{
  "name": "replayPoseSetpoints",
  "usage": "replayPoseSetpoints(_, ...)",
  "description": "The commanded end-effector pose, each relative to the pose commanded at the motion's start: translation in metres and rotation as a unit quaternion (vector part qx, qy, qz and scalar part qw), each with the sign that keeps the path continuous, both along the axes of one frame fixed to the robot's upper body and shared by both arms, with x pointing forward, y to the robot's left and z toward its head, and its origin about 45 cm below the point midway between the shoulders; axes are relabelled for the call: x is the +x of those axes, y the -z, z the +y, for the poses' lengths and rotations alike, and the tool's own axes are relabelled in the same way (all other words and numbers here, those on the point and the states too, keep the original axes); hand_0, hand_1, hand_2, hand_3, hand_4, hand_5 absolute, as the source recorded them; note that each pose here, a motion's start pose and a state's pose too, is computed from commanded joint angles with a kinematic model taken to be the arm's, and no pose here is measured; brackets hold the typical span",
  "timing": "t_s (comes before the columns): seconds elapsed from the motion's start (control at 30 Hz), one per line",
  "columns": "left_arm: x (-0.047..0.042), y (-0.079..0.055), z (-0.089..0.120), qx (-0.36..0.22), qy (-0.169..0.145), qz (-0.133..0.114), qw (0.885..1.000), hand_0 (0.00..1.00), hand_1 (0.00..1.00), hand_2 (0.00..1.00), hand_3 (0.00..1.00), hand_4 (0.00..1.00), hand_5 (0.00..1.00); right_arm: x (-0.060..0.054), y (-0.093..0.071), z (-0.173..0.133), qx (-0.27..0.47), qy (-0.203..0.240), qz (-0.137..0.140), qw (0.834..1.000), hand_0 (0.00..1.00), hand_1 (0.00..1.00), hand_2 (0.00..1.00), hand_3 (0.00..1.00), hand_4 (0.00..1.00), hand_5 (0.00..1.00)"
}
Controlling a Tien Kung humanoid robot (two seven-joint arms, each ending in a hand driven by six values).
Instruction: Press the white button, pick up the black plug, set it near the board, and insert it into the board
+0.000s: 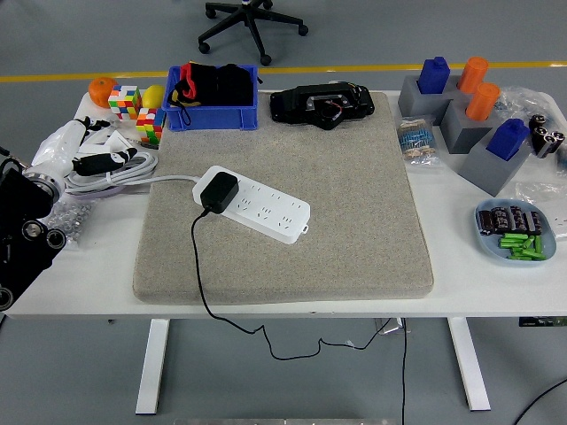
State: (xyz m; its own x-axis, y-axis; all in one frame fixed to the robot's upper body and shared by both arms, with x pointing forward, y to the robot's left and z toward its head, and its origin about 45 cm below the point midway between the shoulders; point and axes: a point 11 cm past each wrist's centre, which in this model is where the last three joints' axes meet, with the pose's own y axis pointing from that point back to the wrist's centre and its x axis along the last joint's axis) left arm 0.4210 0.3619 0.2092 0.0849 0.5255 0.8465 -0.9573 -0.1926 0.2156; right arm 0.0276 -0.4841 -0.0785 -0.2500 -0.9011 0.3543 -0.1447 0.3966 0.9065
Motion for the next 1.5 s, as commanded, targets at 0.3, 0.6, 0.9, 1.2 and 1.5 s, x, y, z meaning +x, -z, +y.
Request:
replayPoseSetpoints(0.3, -0.0009, 0.002, -0.0019, -0.001, 0.002, 0.002, 1.0, 0.884, 0.896, 0.865, 0.826, 0.853, 0.524, 0.0002, -0.0001, -0.0001, 0.0, 0.0, 0.0, 1.0, 0.733, 0.7, 0.676, 0.611, 0.678, 0.35)
replayPoseSetpoints(0.6, -0.0017, 0.0033, -0.0015, -0.001, 0.002, 0.005, 1.0, 0.885, 0.897, 0.865, 0.826, 0.852, 0.523, -0.0015, 0.0, -0.0003, 0.0, 0.0, 0.002, 1.0, 0.734, 0.701, 0.676, 0.611, 0.679, 0.351)
replayPoseSetpoints(0.9, -0.0012, 0.0022, -0.001, 0.0, 0.001, 0.003, 1.0, 0.884, 0.897, 0.865, 0.826, 0.852, 0.522, 0.0, -0.0002, -0.0006, 0.0, 0.0, 0.0, 1.0, 0.734, 0.7, 0.676, 0.612, 0.679, 0.351)
replayPoseSetpoints(1.2, -0.0009, 0.0013, -0.0034, 0.0, 0.005, 0.002, 1.0, 0.885, 0.897, 0.865, 0.826, 0.851, 0.522, 0.0012, -0.0011, -0.0019, -0.002, -0.001, -0.001, 1.0, 0.734, 0.7, 0.676, 0.612, 0.679, 0.352)
replayPoseSetpoints(1.5, -0.0015, 0.0018, -0.0034, -0.001, 0.005, 0.002, 1.0, 0.885, 0.897, 0.865, 0.826, 0.851, 0.522, -0.0008, -0.0008, -0.0017, -0.001, -0.003, 0.002, 1.0, 0.734, 0.701, 0.677, 0.612, 0.679, 0.352)
